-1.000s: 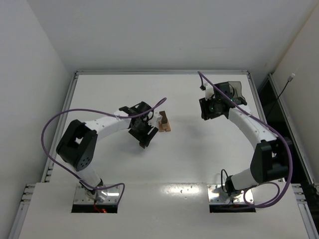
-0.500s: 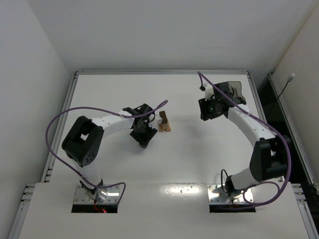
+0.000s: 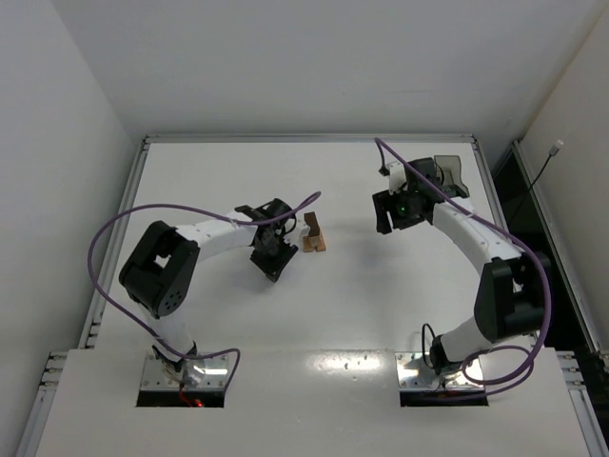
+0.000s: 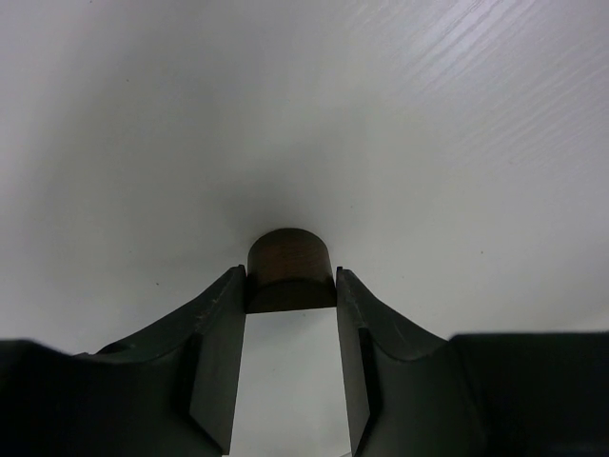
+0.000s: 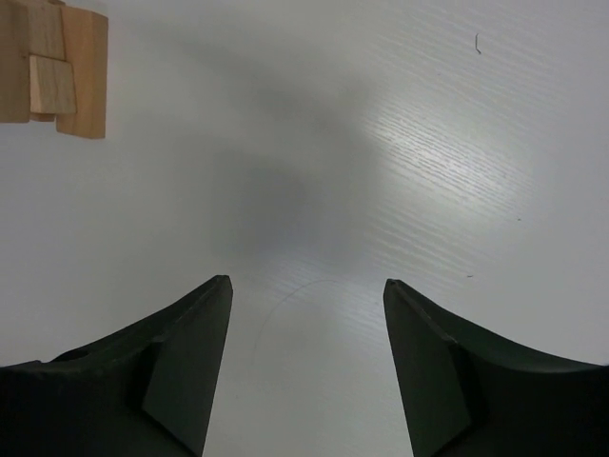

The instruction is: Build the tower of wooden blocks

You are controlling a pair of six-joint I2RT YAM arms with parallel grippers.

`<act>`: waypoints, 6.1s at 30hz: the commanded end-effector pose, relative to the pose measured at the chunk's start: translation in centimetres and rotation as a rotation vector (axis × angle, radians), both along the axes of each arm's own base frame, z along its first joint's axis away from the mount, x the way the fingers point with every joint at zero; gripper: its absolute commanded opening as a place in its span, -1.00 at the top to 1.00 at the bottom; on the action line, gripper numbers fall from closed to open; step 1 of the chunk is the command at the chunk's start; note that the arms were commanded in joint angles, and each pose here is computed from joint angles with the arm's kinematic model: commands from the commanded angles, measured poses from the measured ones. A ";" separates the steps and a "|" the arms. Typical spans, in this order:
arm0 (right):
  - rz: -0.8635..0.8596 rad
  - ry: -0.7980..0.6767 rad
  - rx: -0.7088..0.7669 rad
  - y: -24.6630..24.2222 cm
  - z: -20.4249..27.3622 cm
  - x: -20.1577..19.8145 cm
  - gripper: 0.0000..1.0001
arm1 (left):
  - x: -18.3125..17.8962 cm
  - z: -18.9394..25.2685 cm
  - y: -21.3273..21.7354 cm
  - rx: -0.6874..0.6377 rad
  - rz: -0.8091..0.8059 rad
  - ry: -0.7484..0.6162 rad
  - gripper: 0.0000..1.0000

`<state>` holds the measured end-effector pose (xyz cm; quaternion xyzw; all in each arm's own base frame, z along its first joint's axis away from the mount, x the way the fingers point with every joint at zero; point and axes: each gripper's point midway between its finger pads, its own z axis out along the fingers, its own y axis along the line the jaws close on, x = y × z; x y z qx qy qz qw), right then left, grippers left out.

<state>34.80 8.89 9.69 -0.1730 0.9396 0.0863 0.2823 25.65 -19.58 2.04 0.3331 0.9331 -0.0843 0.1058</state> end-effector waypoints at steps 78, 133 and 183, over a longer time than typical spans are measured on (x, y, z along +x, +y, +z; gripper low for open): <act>0.574 0.030 0.568 27.4 13.2 -5.1 -0.17 | 0.9 20.7 -2.0 -0.587 0.115 -0.817 1.00; 0.724 0.204 0.752 28.0 12.8 -9.2 -0.34 | 2.0 22.0 -1.9 -0.576 0.153 -0.887 1.00; 0.676 0.199 0.703 27.1 10.6 -6.0 -0.19 | 1.0 22.7 -3.3 -0.654 0.118 -0.832 1.00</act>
